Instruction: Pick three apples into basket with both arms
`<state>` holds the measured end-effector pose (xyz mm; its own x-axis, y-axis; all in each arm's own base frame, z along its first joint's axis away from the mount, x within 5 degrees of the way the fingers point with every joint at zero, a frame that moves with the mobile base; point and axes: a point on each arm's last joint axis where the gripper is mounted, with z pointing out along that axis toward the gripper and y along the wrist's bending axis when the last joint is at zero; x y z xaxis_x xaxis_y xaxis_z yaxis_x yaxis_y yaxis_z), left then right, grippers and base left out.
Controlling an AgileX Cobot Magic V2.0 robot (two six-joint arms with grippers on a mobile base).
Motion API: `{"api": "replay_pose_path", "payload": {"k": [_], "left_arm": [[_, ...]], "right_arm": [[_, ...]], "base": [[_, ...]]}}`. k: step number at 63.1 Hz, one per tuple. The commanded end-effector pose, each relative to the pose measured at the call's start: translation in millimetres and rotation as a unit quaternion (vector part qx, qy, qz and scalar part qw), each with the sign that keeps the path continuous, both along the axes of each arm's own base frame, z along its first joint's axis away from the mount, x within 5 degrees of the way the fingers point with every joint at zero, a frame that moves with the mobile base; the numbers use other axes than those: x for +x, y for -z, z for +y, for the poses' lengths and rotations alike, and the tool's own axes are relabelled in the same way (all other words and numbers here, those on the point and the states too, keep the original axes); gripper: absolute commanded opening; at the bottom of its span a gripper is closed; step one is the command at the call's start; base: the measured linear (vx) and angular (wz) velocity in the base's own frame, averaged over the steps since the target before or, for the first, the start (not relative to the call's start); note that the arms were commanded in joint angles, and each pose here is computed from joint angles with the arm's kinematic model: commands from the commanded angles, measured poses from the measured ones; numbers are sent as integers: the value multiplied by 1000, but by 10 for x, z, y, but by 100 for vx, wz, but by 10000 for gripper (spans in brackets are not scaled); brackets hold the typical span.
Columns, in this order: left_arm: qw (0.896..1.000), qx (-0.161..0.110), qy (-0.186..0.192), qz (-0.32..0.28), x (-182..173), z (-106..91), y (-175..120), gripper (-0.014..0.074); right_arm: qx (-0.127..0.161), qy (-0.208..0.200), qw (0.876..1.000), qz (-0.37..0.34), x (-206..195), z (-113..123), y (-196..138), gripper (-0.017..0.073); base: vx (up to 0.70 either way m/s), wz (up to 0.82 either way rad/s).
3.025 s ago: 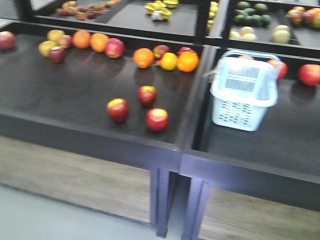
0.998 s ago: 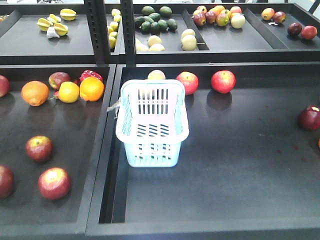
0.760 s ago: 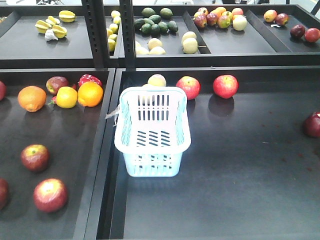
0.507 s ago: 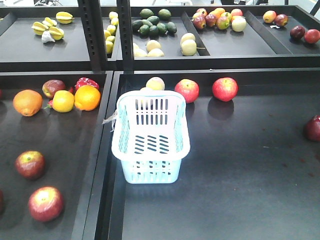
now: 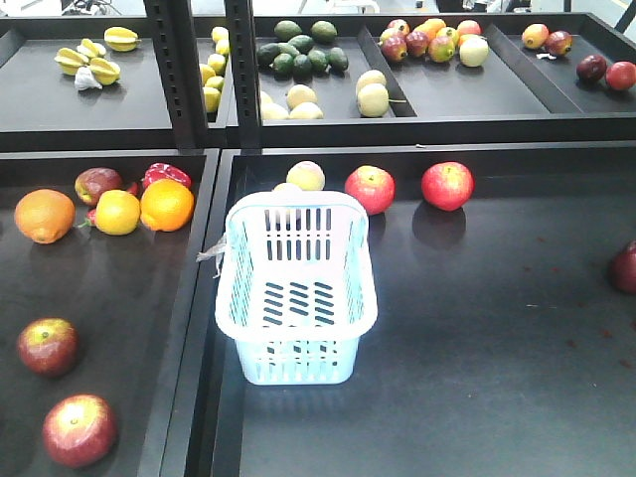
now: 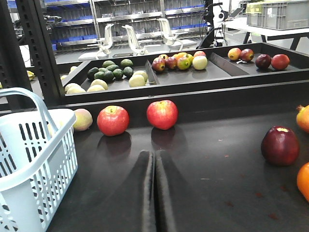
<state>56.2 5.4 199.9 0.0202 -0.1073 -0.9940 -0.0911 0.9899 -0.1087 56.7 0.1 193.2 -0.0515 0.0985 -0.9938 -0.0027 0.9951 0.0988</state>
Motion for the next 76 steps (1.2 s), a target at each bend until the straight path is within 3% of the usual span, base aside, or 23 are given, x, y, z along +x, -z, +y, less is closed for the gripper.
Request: {"api": "replay_pose_path", "payload": {"k": [1,76], "left_arm": [[999,4,3,-33,-3,-6,4,-6],[999,5,3,-33,-3,-6,3,-6]], "right_arm": [[-7,0,999,-35,-1,1,-23,-1],[-7,0,999,-35,-1,1,-23,-1]], "base": [[3,1],[1,0]]}}
